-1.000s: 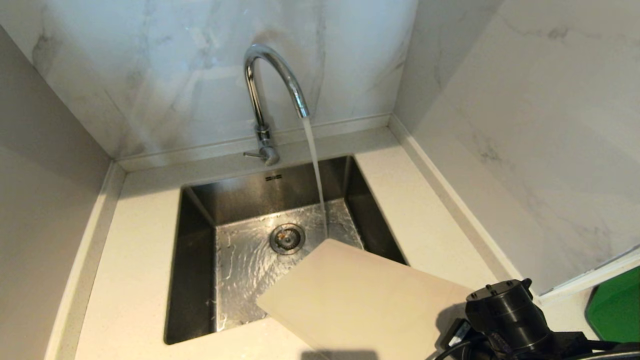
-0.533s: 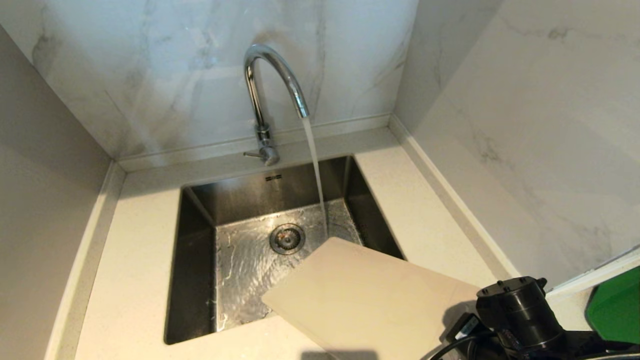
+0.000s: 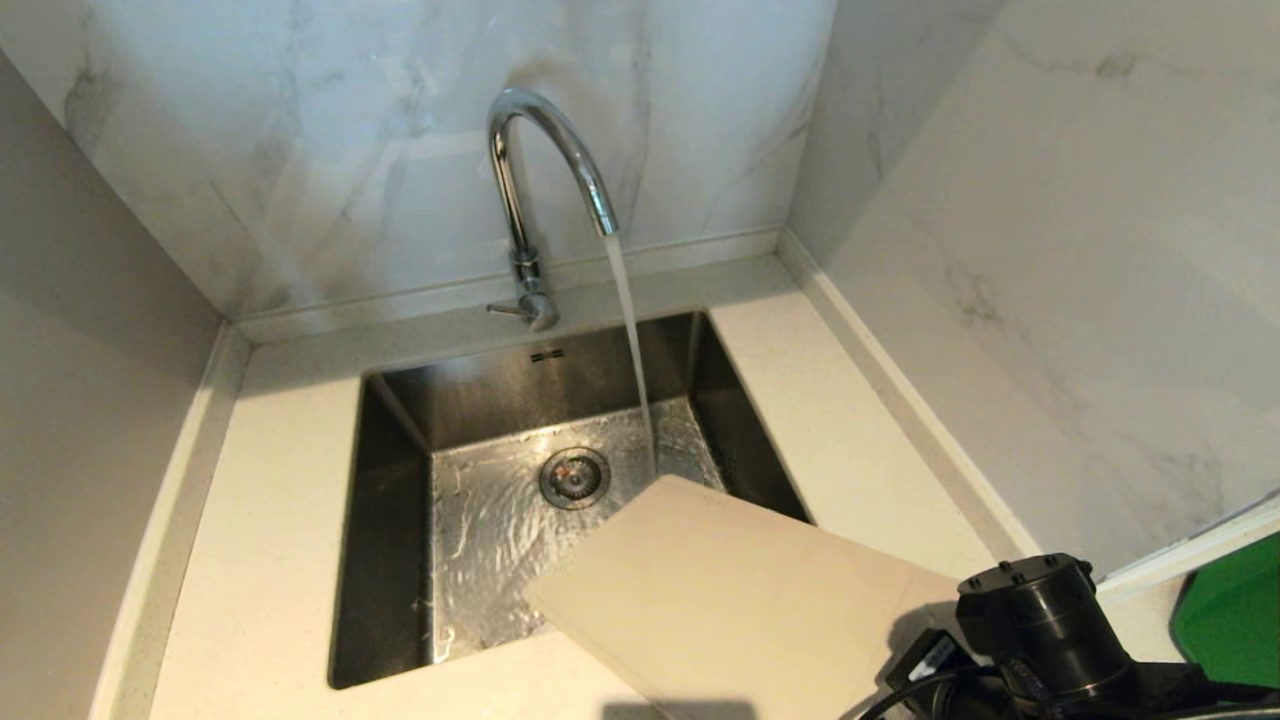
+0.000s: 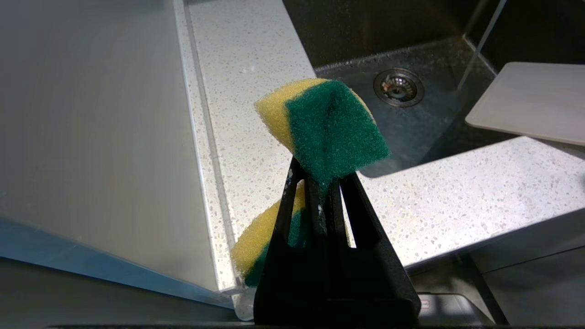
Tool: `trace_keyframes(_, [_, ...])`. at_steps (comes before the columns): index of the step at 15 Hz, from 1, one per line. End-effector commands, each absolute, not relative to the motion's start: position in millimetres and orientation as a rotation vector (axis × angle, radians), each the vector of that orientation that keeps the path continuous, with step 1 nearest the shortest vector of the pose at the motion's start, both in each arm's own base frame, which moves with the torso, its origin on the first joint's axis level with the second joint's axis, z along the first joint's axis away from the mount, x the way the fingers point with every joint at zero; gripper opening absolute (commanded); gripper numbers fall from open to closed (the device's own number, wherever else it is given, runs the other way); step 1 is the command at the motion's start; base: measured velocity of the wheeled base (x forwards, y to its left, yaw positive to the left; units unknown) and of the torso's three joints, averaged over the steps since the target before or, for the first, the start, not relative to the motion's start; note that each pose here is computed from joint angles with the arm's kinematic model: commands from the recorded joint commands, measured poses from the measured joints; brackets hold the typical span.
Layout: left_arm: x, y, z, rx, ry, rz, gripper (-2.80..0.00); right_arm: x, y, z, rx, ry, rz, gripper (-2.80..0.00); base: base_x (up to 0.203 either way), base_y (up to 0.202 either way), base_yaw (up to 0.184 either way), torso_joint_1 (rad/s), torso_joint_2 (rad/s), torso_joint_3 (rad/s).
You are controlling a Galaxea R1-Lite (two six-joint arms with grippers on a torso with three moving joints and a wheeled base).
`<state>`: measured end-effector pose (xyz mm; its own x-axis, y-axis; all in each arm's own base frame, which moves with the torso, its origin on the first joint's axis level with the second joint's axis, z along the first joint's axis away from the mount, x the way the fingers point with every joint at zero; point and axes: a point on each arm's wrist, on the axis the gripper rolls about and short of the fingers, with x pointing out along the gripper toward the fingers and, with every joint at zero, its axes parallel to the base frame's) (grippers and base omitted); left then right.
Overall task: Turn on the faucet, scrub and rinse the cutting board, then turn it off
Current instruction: Pick up the cutting board
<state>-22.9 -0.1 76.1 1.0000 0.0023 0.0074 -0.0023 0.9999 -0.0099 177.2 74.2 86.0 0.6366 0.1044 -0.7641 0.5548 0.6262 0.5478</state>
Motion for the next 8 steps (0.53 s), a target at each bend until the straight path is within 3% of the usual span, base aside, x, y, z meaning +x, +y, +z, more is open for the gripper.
trace_keyframes(1, [-23,0,76,-0.011,-0.009,0.002,-2.8,177,74,87,0.899,0.856,-0.301,-2.8,0.0,0.0,0.0,0.0,0.0,0.0])
trace_keyframes(8, [-23,0,76,-0.011,-0.008,0.002,-2.8,173,70,102,0.953,0.77,-0.285,-2.8,0.0,0.0,0.0,0.0,0.0,0.0])
